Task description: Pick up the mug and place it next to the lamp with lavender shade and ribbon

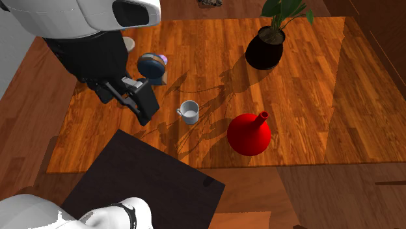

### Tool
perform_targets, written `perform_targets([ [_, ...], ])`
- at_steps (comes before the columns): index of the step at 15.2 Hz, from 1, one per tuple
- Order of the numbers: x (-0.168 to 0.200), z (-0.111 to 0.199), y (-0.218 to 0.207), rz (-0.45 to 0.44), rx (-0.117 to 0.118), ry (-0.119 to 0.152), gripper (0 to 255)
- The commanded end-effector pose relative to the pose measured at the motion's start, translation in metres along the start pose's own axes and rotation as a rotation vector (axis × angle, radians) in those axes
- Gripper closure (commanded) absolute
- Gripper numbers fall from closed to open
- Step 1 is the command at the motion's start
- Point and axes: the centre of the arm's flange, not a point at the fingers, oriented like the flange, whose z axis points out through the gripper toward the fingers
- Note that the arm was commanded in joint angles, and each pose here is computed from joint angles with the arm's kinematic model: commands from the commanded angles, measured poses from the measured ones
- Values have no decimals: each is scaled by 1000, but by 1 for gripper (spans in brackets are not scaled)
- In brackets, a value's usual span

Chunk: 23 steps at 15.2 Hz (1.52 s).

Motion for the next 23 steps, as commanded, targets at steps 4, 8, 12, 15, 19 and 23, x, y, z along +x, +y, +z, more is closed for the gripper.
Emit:
perform_targets([
  [4, 19, 33, 3, 0, 9, 18, 0],
  [8, 46, 76, 6, 0, 21, 41, 0],
  [12, 74, 119, 8, 1, 33, 65, 0],
  [15, 96, 150, 10, 1, 42, 83, 0],
  [19, 125, 191, 11, 1, 54, 107, 0],
  [23, 156, 232, 12, 1, 66, 130, 0],
])
